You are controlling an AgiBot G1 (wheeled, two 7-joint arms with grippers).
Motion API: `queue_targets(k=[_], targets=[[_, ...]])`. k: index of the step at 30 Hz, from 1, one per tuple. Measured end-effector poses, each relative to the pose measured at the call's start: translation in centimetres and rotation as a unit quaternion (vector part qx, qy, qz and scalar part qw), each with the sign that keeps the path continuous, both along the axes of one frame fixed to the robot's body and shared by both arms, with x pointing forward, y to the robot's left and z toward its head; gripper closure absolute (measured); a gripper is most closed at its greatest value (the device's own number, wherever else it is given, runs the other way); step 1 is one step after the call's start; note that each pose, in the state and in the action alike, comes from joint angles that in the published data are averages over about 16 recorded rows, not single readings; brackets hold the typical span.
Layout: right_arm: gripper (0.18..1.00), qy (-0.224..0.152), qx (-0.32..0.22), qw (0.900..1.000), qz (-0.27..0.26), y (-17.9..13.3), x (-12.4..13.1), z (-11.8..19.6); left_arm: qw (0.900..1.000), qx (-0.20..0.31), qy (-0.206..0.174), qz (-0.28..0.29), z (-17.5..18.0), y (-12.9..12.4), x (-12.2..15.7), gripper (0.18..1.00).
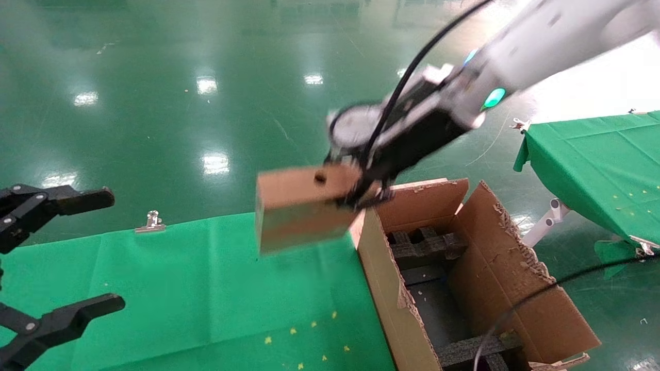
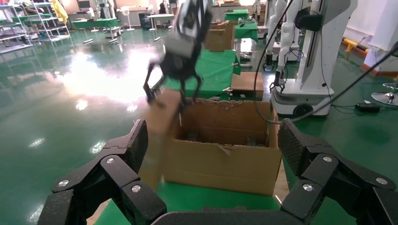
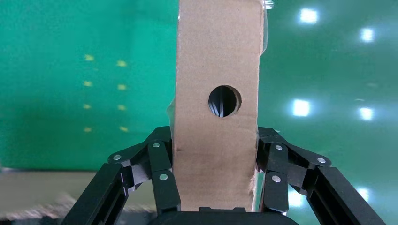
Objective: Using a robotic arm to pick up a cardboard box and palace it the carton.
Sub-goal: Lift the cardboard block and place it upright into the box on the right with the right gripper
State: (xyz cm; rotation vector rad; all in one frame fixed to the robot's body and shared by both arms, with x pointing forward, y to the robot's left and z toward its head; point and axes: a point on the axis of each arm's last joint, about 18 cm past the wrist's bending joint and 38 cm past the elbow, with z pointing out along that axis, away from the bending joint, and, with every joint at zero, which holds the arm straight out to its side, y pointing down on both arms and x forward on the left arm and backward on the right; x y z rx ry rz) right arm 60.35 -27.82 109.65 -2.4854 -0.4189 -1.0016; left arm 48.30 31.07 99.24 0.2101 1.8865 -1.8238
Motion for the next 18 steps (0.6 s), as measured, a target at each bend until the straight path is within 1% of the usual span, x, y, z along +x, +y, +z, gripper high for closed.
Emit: queue_targets(k=[5, 9, 13, 18], targets=[[0.785, -0.027, 0.009, 1.000, -0.009, -1.7, -1.3, 3.0, 1.0000, 0.000, 0.000, 0.000, 0.0, 0.0, 0.0, 0.184], [0.786, -0.040, 0.017, 0.999, -0.024, -3.6, -2.3, 4.4, 1.0000, 0.000, 0.000, 0.000, 0.0, 0.0, 0.0, 0.184], [0.787, -0.045, 0.023, 0.998, -0.048, -6.4, -3.4, 4.7, 1.0000, 0.000, 0.000, 0.000, 0.0, 0.0, 0.0, 0.184], [0.788, -0.043, 0.031, 0.994, -0.091, -10.8, -5.0, 4.1, 1.0000, 0.000, 0.000, 0.000, 0.0, 0.0, 0.0, 0.184]])
